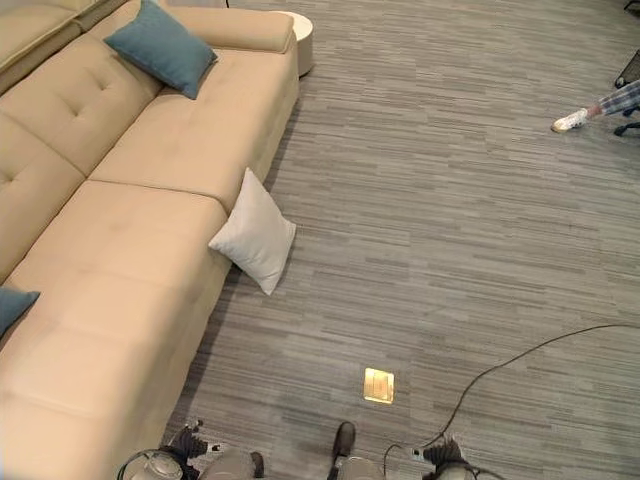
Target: Pick up all the scattered cushions and arrange them neatly on the sofa.
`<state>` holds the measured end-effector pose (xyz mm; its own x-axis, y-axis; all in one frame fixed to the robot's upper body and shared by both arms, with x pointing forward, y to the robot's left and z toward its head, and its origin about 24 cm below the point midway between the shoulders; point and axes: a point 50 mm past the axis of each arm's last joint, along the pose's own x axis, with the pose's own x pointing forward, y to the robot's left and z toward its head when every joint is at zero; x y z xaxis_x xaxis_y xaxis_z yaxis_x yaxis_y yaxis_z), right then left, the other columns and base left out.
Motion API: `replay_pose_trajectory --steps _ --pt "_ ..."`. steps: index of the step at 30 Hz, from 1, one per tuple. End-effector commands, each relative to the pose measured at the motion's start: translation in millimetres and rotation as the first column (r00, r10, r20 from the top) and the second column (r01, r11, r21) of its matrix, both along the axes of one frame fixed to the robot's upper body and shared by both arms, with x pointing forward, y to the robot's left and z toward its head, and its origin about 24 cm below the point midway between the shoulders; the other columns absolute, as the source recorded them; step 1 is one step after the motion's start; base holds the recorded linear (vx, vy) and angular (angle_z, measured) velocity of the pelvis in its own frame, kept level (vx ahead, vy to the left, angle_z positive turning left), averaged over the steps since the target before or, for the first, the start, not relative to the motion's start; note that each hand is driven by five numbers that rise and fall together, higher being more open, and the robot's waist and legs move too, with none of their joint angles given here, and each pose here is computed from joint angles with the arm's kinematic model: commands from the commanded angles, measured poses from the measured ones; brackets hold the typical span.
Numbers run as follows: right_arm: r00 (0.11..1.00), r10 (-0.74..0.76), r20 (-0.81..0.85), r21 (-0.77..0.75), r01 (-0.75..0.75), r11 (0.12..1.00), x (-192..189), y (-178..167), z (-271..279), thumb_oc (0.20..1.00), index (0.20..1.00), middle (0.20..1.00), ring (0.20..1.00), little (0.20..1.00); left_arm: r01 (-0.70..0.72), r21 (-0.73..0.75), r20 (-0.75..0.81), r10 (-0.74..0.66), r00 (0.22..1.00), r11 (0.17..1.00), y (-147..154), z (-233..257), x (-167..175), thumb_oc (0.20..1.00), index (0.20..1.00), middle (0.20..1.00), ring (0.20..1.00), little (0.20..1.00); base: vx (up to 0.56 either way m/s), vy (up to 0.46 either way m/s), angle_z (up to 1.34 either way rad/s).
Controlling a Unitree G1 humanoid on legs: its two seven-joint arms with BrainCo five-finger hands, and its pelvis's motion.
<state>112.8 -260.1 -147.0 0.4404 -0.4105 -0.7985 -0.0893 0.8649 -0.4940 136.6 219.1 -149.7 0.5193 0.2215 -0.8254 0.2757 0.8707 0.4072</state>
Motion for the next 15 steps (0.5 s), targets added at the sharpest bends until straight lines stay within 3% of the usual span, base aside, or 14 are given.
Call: replay_pose_trajectory --steps 1,9,12,15 --pt "1.0 -0.01 -0.001 -0.063 0.01 0.998 2.7 -18.5 6.6 1.0 1.0 1.0 1.0 1.0 0.076 -0.02 0.066 -0.075 0.995 0.997 -16.4 5.9 19.9 1.0 1.0 1.0 1.0 1.0 0.23 -0.086 0.03" --pt "0.999 0.034 -0.017 -0.066 -0.035 0.997 2.2 -12.1 4.3 1.0 1.0 1.0 1.0 1.0 0.057 0.001 0.002 -0.057 0.998 0.998 -8.2 -0.8 1.3 1.0 1.0 1.0 1.0 1.0 0.33 -0.017 -0.08" --pt "0.997 0.063 -0.041 -0.059 -0.065 0.996 -1.0 -7.9 1.8 1.0 1.0 1.0 1.0 1.0 0.021 0.008 -0.047 -0.02 0.999 1.0 -1.8 -5.5 -15.0 1.0 1.0 1.0 1.0 1.0 0.42 0.12 -0.6" --pt "0.995 0.093 -0.047 -0.05 -0.095 0.994 3.5 -5.6 2.0 1.0 1.0 1.0 1.0 1.0 0.021 0.001 -0.028 -0.021 0.999 1.0 -0.2 -3.1 -10.6 1.0 1.0 1.0 1.0 1.0 0.34 0.186 -0.49"
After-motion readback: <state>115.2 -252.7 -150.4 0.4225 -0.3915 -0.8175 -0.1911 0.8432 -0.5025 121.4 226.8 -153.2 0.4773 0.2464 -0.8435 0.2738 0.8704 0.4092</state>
